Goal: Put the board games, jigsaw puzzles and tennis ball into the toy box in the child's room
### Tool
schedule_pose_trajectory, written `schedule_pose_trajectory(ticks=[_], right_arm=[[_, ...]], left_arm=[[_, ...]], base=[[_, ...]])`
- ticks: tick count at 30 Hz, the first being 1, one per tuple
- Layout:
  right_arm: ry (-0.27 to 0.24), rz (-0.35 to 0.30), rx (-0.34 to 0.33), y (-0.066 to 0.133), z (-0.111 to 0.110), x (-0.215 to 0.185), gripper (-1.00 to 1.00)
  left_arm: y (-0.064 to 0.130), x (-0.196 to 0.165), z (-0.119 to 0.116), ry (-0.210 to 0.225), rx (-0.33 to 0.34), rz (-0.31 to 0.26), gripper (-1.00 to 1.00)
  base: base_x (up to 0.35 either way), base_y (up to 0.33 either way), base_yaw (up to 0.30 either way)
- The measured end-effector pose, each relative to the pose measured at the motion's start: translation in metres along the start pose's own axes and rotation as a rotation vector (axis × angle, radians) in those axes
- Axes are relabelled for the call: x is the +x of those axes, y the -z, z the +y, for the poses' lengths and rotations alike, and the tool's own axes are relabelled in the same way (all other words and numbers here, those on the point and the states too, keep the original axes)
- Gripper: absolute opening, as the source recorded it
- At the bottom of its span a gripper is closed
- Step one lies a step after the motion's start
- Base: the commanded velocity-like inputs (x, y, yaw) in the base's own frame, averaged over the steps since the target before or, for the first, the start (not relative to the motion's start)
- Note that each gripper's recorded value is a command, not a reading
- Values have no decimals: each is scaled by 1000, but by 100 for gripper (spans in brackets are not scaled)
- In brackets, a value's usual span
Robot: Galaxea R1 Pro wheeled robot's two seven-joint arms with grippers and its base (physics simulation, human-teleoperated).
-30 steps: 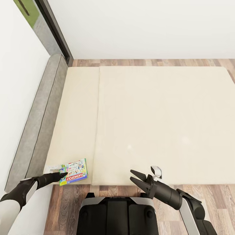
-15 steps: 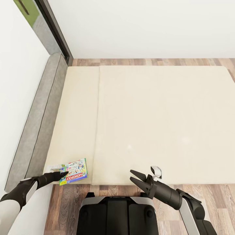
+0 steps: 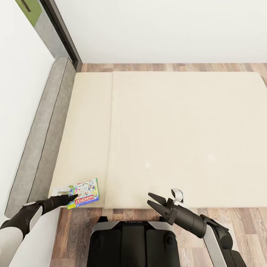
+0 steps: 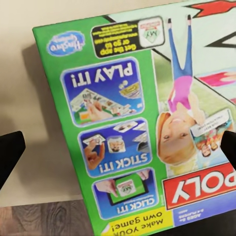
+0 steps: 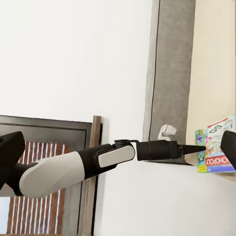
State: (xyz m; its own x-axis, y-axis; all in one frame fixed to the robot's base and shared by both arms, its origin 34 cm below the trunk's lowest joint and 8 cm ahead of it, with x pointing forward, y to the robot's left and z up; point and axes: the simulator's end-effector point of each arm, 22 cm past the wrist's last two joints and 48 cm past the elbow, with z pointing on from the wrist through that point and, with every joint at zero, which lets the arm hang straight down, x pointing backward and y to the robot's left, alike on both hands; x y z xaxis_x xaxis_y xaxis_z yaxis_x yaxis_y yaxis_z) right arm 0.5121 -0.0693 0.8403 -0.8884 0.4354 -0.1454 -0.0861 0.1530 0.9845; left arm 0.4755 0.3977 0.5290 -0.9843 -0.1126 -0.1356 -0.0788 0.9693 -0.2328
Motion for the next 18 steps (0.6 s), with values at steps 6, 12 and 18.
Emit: schedule_pose_trajectory(ticks=[6,12,18], right_arm=[[0,0,3,0,-1,0,100],[-3,0,6,0,-2,1,100],[-10,1,9,0,-5,2,100]], left_arm=[[0,0,0,1,-1,0,100],[-1,1,0,1,0,1,100],[-3,5,1,2,1,8,100]], base=[[0,0,0],[0,0,0],[0,0,0]])
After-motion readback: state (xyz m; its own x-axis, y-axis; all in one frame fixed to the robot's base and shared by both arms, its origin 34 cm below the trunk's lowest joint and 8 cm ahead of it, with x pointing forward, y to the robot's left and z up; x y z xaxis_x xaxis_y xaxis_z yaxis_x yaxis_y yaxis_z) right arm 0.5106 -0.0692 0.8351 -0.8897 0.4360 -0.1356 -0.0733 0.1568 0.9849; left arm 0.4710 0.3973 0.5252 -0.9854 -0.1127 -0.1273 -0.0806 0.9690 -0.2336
